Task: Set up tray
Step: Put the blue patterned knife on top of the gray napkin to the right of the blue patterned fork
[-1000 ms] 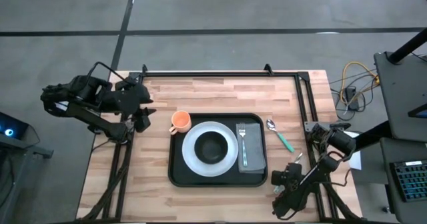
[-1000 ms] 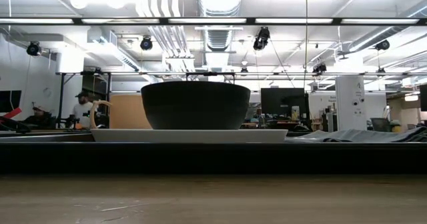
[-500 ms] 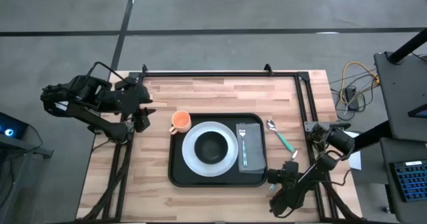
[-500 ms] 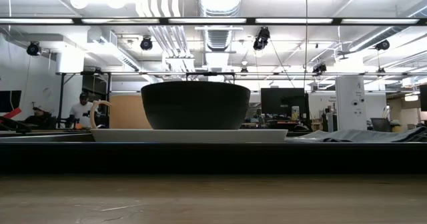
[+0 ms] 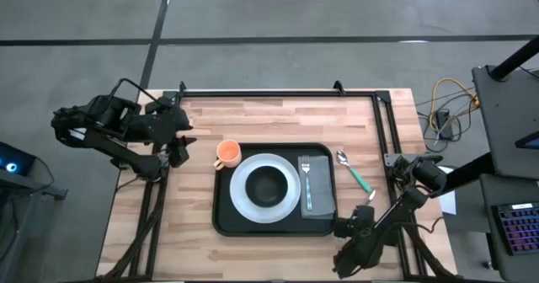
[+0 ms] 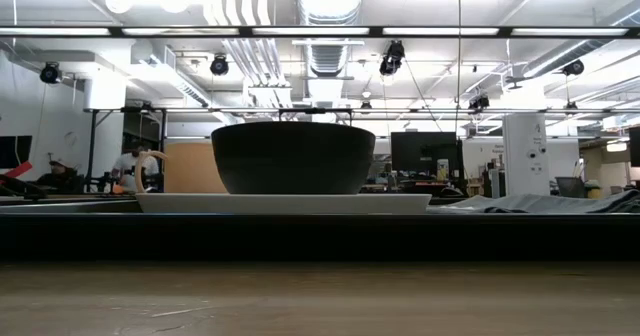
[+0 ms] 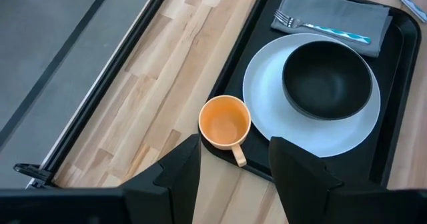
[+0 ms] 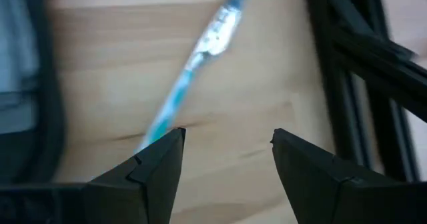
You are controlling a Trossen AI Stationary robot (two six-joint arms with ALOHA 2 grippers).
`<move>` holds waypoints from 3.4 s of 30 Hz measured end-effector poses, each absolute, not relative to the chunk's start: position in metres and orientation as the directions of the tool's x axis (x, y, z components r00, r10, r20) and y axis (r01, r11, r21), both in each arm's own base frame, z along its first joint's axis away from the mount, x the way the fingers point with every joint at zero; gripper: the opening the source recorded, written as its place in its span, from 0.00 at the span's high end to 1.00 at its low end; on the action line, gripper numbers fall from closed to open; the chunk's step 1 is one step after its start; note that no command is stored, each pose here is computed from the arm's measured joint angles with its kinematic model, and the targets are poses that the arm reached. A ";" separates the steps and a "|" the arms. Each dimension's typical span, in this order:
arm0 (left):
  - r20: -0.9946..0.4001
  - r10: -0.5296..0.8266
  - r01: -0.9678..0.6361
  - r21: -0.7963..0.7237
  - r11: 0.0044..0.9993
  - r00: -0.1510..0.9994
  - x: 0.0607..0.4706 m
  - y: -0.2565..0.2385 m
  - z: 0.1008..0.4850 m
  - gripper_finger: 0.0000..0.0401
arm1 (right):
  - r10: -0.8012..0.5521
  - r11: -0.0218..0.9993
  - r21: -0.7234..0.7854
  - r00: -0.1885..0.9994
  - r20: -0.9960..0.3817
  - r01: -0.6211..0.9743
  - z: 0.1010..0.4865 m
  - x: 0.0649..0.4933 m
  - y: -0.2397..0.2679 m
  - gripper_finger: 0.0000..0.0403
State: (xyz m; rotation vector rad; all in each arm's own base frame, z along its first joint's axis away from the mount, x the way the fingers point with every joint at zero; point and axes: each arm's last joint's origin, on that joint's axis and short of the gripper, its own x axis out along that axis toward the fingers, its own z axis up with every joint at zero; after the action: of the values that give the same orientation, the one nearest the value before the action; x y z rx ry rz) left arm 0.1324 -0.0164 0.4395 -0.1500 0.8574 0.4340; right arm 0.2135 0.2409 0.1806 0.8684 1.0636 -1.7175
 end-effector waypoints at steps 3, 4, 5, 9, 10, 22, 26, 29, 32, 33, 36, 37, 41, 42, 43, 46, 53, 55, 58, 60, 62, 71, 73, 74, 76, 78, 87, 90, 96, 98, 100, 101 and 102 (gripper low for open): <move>-0.760 0.307 -0.427 0.042 0.903 0.574 0.132 -0.016 0.440 0.61 | -0.353 -0.193 -0.268 -0.322 -0.878 0.944 0.178 0.220 0.236 0.46; -0.763 0.298 -0.422 0.036 0.906 0.574 0.132 -0.017 0.439 0.61 | -0.355 -0.197 -0.273 -0.328 -0.875 0.942 0.177 0.221 0.234 0.46; -0.766 0.289 -0.417 0.029 0.908 0.574 0.132 -0.017 0.439 0.61 | -0.357 -0.197 -0.279 -0.334 -0.872 0.940 0.175 0.222 0.233 0.46; -0.774 0.267 -0.406 0.014 0.914 0.575 0.132 -0.018 0.439 0.61 | -0.362 -0.171 -0.310 -0.352 -0.863 0.935 0.171 0.222 0.231 0.46; -0.774 0.266 -0.406 0.013 0.914 0.575 0.132 -0.018 0.439 0.61 | -0.355 -0.178 -0.321 -0.364 -0.861 0.930 0.170 0.221 0.231 0.46; -0.773 0.265 -0.408 0.009 0.913 0.576 0.132 -0.018 0.439 0.61 | -0.354 -0.248 -0.192 -0.273 -0.895 0.950 0.152 0.230 0.222 0.46; -0.773 0.265 -0.409 0.007 0.912 0.576 0.132 -0.018 0.439 0.61 | -0.362 -0.270 -0.187 -0.280 -0.889 0.945 0.141 0.230 0.214 0.46; -0.773 0.264 -0.411 0.004 0.912 0.577 0.132 -0.018 0.439 0.61 | -0.365 -0.278 -0.188 -0.285 -0.887 0.942 0.132 0.227 0.209 0.46; -0.777 0.254 -0.416 -0.010 0.909 0.576 0.132 -0.018 0.439 0.61 | -0.357 -0.290 -0.192 -0.293 -0.887 0.937 0.124 0.223 0.206 0.46; -0.779 0.248 -0.412 -0.015 0.911 0.576 0.132 -0.018 0.439 0.61 | -0.351 -0.295 -0.196 -0.297 -0.888 0.935 0.123 0.221 0.205 0.46; -0.778 0.239 -0.408 -0.024 0.912 0.580 0.132 -0.018 0.441 0.61 | -0.342 -0.301 -0.194 -0.296 -0.892 0.934 0.119 0.219 0.204 0.46; -0.778 0.239 -0.408 -0.025 0.912 0.581 0.132 -0.018 0.441 0.61 | -0.340 -0.301 -0.194 -0.295 -0.893 0.934 0.118 0.219 0.204 0.46; -0.777 0.239 -0.408 -0.026 0.912 0.582 0.131 -0.018 0.441 0.61 | -0.332 -0.301 -0.200 -0.299 -0.895 0.932 0.118 0.220 0.204 0.46; -0.778 0.239 -0.409 -0.026 0.912 0.582 0.131 -0.018 0.441 0.61 | -0.331 -0.301 -0.200 -0.299 -0.895 0.932 0.118 0.220 0.204 0.46; -0.778 0.239 -0.408 -0.026 0.912 0.582 0.131 -0.018 0.441 0.61 | -0.330 -0.300 -0.201 -0.299 -0.895 0.932 0.118 0.220 0.204 0.46; -0.778 0.238 -0.408 -0.026 0.912 0.582 0.131 -0.018 0.441 0.61 | -0.326 -0.299 -0.201 -0.298 -0.897 0.933 0.117 0.219 0.204 0.46; -0.778 0.237 -0.417 -0.035 0.908 0.582 0.131 -0.018 0.441 0.61 | -0.321 -0.298 -0.197 -0.292 -0.901 0.934 0.114 0.218 0.204 0.46; -0.779 0.235 -0.424 -0.043 0.905 0.582 0.131 -0.018 0.441 0.61 | -0.322 -0.295 -0.197 -0.292 -0.901 0.935 0.114 0.218 0.204 0.46; -0.787 0.209 -0.412 -0.063 0.909 0.581 0.131 -0.019 0.441 0.61 | -0.324 -0.289 -0.197 -0.289 -0.901 0.937 0.113 0.217 0.205 0.46; -0.792 0.189 -0.402 -0.077 0.913 0.580 0.131 -0.020 0.441 0.61 | -0.328 -0.281 -0.195 -0.285 -0.901 0.940 0.113 0.216 0.206 0.46; -0.795 0.179 -0.398 -0.084 0.914 0.580 0.131 -0.020 0.441 0.61 | -0.344 -0.268 -0.181 -0.269 -0.899 0.946 0.113 0.215 0.207 0.46; -0.799 0.164 -0.412 -0.114 0.904 0.579 0.131 -0.020 0.440 0.61 | -0.389 -0.209 -0.142 -0.215 -0.896 0.968 0.109 0.206 0.213 0.46; -0.801 0.153 -0.413 -0.126 0.902 0.578 0.131 -0.021 0.440 0.61 | -0.387 -0.200 -0.130 -0.201 -0.900 0.971 0.107 0.203 0.213 0.46; -0.802 0.151 -0.417 -0.131 0.899 0.579 0.131 -0.021 0.440 0.61 | -0.385 -0.198 -0.126 -0.195 -0.902 0.972 0.105 0.202 0.213 0.46; -0.802 0.150 -0.426 -0.140 0.894 0.579 0.131 -0.021 0.440 0.61 | -0.385 -0.195 -0.120 -0.188 -0.904 0.973 0.104 0.200 0.212 0.46; -0.802 0.150 -0.427 -0.140 0.893 0.578 0.131 -0.021 0.440 0.61 | -0.385 -0.190 -0.120 -0.187 -0.904 0.974 0.103 0.200 0.212 0.46; -0.803 0.151 -0.432 -0.143 0.890 0.577 0.132 -0.021 0.440 0.61 | -0.374 -0.186 -0.133 -0.195 -0.907 0.974 0.107 0.201 0.215 0.46; -0.803 0.151 -0.432 -0.143 0.890 0.577 0.132 -0.021 0.440 0.61 | -0.373 -0.174 -0.140 -0.197 -0.907 0.975 0.108 0.202 0.216 0.46; -0.803 0.151 -0.432 -0.143 0.890 0.577 0.132 -0.021 0.440 0.61 | -0.371 -0.165 -0.138 -0.191 -0.909 0.977 0.109 0.204 0.217 0.52; -0.803 0.151 -0.433 -0.143 0.890 0.577 0.132 -0.021 0.440 0.61 | -0.372 -0.163 -0.136 -0.188 -0.909 0.977 0.109 0.204 0.217 0.56; -0.803 0.152 -0.433 -0.142 0.890 0.576 0.132 -0.021 0.440 0.61 | -0.370 -0.162 -0.134 -0.186 -0.910 0.978 0.109 0.204 0.217 0.60; -0.803 0.152 -0.433 -0.142 0.890 0.576 0.132 -0.021 0.440 0.61 | -0.369 -0.162 -0.131 -0.183 -0.911 0.978 0.109 0.204 0.217 0.63; -0.803 0.152 -0.432 -0.142 0.890 0.576 0.132 -0.021 0.440 0.61 | -0.369 -0.160 -0.127 -0.179 -0.912 0.979 0.109 0.205 0.217 0.65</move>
State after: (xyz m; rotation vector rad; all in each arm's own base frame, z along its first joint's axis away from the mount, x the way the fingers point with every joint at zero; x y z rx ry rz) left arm 0.1323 -0.0209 0.4398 -0.3422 0.8960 0.3497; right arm 0.2047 0.2175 0.1085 0.9245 0.9536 -1.5811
